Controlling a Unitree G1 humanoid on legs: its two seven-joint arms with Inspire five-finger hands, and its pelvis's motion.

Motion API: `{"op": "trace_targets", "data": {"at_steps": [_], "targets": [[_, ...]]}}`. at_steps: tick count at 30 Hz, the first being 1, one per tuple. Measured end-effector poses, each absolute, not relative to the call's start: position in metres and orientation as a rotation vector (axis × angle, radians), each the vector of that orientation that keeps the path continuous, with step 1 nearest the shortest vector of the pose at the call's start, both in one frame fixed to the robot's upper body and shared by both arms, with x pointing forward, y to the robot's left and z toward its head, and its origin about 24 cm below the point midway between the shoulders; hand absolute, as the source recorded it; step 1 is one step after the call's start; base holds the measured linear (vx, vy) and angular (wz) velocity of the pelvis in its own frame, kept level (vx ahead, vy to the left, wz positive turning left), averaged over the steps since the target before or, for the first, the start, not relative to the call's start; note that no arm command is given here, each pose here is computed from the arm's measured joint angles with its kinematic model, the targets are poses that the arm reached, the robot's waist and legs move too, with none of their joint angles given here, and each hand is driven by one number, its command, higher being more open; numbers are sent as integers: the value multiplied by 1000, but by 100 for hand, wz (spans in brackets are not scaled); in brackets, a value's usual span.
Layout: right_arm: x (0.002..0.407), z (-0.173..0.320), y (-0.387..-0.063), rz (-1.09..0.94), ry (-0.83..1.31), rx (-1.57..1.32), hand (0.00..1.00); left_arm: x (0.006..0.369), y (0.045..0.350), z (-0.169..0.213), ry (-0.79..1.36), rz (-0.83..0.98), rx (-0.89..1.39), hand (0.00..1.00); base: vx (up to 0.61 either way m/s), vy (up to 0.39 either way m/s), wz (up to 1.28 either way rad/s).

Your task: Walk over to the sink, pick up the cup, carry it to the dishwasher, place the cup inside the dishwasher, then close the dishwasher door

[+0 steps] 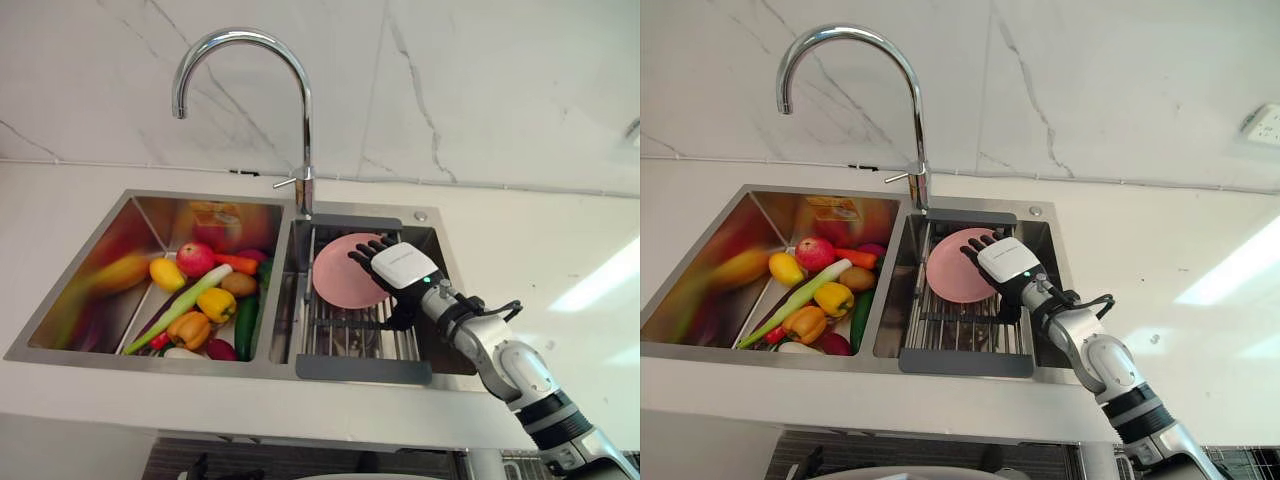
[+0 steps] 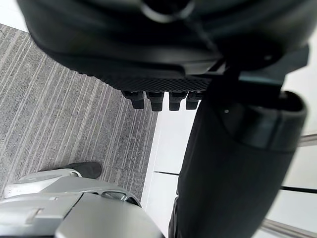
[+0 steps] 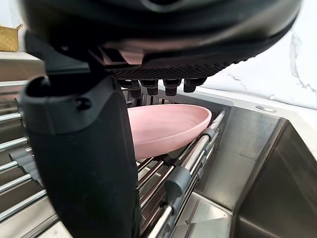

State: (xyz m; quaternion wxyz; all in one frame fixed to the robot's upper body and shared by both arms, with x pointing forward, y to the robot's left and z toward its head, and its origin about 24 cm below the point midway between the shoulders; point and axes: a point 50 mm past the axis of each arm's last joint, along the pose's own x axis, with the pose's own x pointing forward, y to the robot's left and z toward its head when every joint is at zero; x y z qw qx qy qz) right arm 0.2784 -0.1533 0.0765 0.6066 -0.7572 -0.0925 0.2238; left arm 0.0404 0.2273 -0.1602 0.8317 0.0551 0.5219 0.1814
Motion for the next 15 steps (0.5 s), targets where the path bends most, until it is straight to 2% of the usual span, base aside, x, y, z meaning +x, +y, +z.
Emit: {"op": "trace_targets", "data": {"at_steps": [1, 10, 15], "targets": [[279, 76, -153, 516, -214, -1759, 0, 40, 227, -160, 1107, 385, 117, 100, -12, 63, 7], [281, 75, -155, 446, -281, -1853, 0, 44, 229, -158, 1086, 397, 111, 100, 5, 43, 5], [281, 78, -153, 357, -392, -1873, 0, 47, 228, -158, 1076, 394, 108, 100, 30, 73, -3]]}}
